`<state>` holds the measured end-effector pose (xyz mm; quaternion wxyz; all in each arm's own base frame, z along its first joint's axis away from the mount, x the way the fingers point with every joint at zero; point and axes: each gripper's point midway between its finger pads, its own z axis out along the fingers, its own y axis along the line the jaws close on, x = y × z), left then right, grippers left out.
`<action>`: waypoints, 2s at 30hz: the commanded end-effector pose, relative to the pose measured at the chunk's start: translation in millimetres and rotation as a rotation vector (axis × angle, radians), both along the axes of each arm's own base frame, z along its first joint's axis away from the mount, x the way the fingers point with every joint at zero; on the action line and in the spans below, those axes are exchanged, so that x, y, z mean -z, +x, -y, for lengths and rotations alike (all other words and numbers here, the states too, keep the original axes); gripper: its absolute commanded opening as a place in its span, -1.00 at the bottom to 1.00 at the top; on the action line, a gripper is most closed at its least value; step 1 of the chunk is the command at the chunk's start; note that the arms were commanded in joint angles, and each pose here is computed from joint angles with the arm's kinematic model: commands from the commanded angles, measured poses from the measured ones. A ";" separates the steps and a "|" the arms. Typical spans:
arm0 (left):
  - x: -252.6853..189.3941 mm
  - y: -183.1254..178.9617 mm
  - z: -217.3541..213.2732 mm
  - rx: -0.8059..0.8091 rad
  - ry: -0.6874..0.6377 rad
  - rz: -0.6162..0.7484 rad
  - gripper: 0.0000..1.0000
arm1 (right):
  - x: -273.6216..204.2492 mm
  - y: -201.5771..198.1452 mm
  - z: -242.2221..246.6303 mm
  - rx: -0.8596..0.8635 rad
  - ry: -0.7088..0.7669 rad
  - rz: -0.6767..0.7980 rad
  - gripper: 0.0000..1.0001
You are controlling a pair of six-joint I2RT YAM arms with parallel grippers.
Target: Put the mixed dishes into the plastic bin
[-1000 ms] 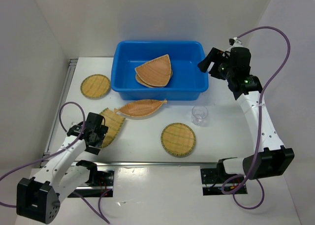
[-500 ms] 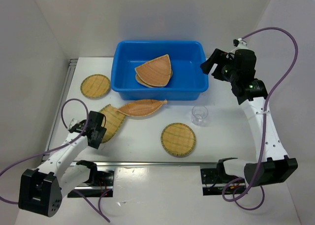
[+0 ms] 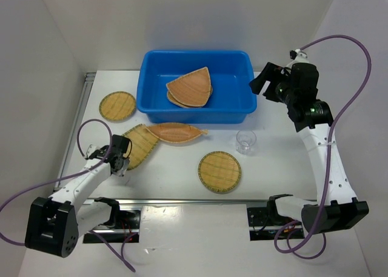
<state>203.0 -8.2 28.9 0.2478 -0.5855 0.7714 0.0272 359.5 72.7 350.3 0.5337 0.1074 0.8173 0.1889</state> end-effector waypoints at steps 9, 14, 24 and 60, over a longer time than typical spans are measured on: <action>-18.0 2.7 -6.1 -0.029 0.018 0.033 -1.00 | -38.2 -18.0 5.5 0.004 -0.016 0.097 0.70; -59.7 2.3 -12.9 -0.072 0.017 0.161 -1.00 | -31.9 -11.6 0.5 -0.019 -0.009 0.086 0.70; -92.1 9.5 -18.9 -0.101 0.012 0.276 -1.00 | -26.0 -6.9 -10.3 -0.071 0.017 0.072 0.70; -9.2 37.8 -6.3 -0.168 -0.011 0.068 0.03 | -7.9 -18.0 -35.0 -0.225 0.055 0.032 0.70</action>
